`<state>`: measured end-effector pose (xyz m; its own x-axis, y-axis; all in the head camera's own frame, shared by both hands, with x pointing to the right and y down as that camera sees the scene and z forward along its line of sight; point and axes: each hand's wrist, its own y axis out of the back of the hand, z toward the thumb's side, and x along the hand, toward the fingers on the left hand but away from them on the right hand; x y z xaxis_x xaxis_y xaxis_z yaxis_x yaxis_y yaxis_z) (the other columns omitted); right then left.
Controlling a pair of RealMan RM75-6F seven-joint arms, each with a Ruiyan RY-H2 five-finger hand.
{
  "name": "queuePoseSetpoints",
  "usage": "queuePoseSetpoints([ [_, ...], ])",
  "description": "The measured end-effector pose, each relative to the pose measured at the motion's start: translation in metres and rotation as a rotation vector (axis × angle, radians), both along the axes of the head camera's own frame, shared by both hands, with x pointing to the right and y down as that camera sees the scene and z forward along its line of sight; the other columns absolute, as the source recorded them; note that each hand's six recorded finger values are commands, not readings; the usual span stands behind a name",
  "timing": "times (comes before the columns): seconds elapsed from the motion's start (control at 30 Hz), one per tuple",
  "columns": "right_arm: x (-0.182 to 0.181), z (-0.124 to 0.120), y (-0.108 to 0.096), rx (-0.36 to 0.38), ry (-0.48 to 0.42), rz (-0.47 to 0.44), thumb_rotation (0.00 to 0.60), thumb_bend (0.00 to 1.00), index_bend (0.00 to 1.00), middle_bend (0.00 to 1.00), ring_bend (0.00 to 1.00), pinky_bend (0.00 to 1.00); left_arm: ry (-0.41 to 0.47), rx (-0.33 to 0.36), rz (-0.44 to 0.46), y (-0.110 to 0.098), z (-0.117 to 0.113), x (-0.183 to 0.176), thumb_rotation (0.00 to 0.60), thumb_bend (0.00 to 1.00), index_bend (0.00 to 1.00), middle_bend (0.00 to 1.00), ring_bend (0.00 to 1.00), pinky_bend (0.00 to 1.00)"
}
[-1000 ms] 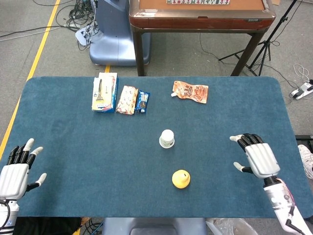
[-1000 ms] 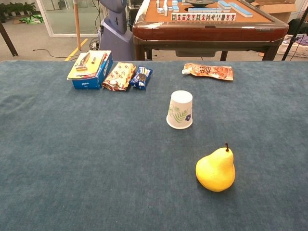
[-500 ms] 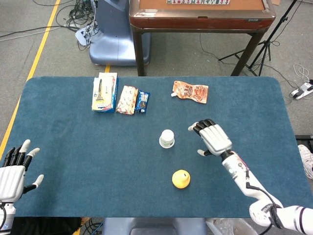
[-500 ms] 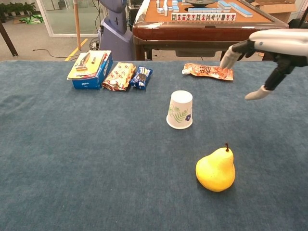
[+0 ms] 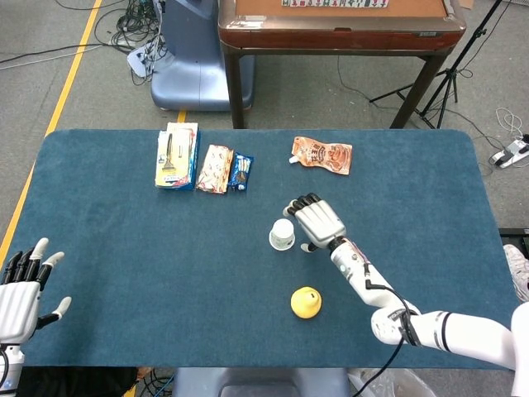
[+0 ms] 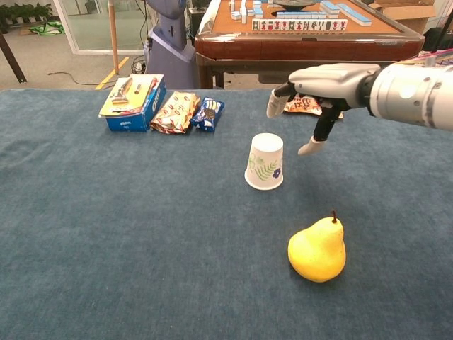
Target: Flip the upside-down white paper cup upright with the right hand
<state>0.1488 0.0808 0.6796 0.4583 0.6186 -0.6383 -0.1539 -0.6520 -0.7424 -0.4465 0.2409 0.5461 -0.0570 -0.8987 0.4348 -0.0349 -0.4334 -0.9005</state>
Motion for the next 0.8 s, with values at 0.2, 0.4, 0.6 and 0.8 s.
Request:
queuePoseSetpoints([
  [0.2, -0.018, 0.013, 0.0, -0.026, 0.019, -0.018, 0.6, 0.18, 0.29, 0.21, 0.13, 0.14, -0.003, -0.005, -0.005, 0.001, 0.001, -0.002, 0.6, 0.21, 0.19, 0.0, 0.01, 0.0],
  [0.4, -0.026, 0.021, -0.002, -0.036, 0.045, -0.027, 0.6, 0.2, 0.29, 0.21, 0.12, 0.14, -0.006, -0.005, -0.012, 0.002, 0.001, -0.005, 0.6, 0.21, 0.19, 0.0, 0.01, 0.0],
  [0.6, -0.026, 0.028, -0.005, -0.042, 0.068, -0.023, 0.6, 0.24, 0.3, 0.21, 0.12, 0.14, -0.008, -0.007, -0.014, 0.003, 0.002, -0.006, 0.6, 0.21, 0.19, 0.0, 0.01, 0.0],
  [0.8, -0.028, 0.032, -0.005, -0.047, 0.076, -0.021, 0.6, 0.27, 0.34, 0.22, 0.12, 0.14, -0.01, -0.007, -0.014, 0.002, 0.003, -0.006, 0.6, 0.21, 0.19, 0.0, 0.01, 0.0],
])
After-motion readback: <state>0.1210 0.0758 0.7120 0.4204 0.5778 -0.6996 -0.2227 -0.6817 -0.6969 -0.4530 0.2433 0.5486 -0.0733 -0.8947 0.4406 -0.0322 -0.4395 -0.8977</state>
